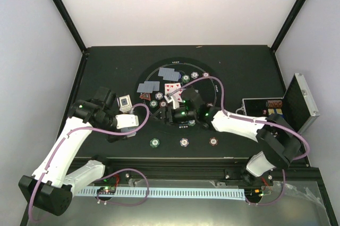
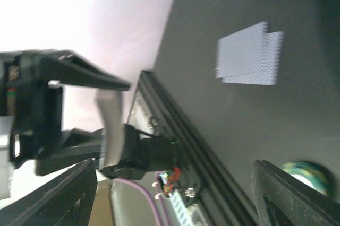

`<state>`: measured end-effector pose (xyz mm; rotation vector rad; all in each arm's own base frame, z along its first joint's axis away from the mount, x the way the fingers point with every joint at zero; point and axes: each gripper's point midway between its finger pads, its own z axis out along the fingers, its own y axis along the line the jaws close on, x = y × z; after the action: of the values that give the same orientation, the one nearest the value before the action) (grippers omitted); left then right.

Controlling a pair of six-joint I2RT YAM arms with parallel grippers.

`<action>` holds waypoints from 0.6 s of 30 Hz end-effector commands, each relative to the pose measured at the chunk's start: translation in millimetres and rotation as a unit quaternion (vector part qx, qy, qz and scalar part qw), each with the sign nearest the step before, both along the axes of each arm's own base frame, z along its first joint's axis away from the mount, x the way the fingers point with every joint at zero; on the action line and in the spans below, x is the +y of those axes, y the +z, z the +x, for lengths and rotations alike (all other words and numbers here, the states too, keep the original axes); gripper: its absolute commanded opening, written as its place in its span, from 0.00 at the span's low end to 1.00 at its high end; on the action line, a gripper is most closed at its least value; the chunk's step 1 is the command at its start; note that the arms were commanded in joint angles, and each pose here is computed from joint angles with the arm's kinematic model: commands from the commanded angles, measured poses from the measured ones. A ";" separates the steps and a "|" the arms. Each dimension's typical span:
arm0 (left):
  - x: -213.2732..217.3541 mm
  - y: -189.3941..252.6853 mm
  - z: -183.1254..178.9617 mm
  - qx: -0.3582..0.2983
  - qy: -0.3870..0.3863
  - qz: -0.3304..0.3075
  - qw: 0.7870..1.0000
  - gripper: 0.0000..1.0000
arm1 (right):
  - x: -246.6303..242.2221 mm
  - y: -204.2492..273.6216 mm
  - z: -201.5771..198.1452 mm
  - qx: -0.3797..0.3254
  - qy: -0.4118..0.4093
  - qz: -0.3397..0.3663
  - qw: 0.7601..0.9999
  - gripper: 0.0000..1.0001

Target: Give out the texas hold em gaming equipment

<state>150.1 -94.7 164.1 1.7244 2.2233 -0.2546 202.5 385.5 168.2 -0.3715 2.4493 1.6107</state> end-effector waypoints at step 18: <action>-7.0 8.6 -1.2 0.003 -0.005 -0.022 1.000 0.02 | 100.7 17.4 -61.1 0.059 0.104 0.116 0.986 0.73</action>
<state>149.7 -97.2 163.3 1.7263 2.2252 -0.2802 145.4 470.3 175.9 -0.4816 2.3838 1.9677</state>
